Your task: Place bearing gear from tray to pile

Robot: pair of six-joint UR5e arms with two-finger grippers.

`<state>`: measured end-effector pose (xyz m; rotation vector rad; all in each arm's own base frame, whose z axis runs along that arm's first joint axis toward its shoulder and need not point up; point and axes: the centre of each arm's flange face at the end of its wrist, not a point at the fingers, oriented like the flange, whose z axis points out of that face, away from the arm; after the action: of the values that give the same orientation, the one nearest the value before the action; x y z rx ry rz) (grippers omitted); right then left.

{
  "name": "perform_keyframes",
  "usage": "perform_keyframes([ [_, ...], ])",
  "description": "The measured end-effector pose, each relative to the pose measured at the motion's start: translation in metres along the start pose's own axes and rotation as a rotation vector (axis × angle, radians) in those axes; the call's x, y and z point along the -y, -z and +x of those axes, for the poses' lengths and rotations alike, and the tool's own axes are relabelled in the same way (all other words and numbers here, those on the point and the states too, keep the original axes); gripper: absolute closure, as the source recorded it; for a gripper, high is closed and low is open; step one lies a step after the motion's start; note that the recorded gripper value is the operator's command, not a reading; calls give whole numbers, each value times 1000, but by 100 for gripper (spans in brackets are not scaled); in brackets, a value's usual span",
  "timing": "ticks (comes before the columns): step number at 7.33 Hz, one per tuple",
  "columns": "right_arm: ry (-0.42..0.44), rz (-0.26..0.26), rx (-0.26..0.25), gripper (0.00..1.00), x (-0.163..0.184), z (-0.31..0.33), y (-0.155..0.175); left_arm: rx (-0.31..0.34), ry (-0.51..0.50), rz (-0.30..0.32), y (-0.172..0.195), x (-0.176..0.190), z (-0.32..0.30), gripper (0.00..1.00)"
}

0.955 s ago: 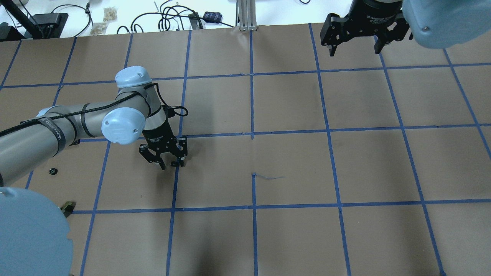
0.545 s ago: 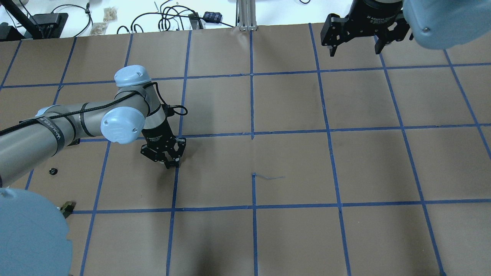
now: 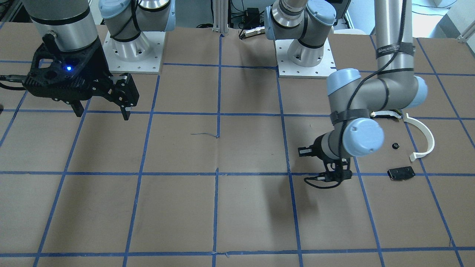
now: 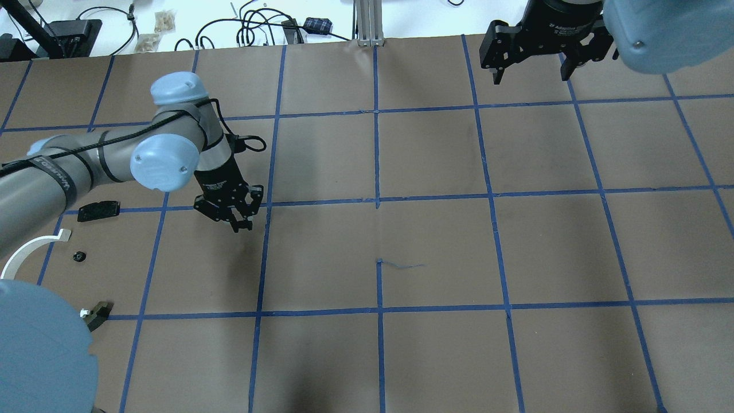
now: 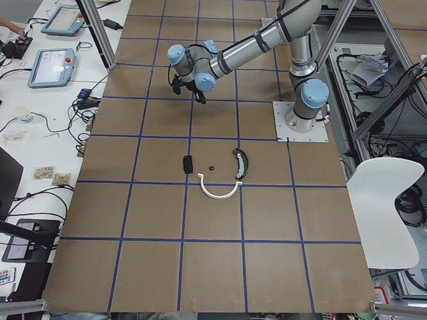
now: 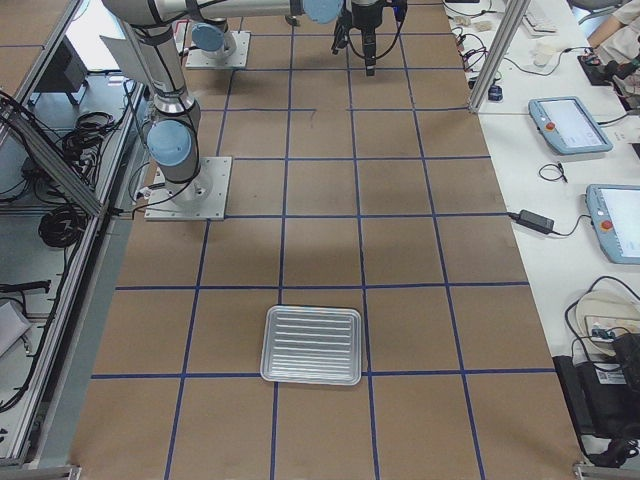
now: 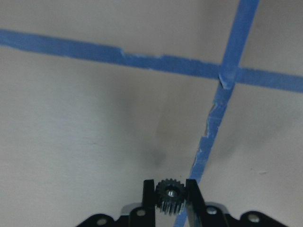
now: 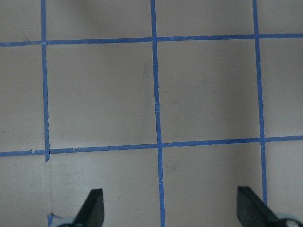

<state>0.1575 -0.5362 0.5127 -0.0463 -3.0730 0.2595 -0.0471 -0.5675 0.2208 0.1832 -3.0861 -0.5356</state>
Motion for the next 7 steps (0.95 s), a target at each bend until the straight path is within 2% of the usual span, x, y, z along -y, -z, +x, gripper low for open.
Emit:
perform_keyframes([
  [2, 2, 1, 0, 0, 0, 0, 0, -18, -94, -13, 23, 11, -106, 100],
  [5, 2, 1, 0, 0, 0, 0, 0, -63, -157, -34, -6, -13, -264, 100],
  [7, 3, 1, 0, 0, 0, 0, 0, -78, -172, -24, -27, -22, -314, 100],
])
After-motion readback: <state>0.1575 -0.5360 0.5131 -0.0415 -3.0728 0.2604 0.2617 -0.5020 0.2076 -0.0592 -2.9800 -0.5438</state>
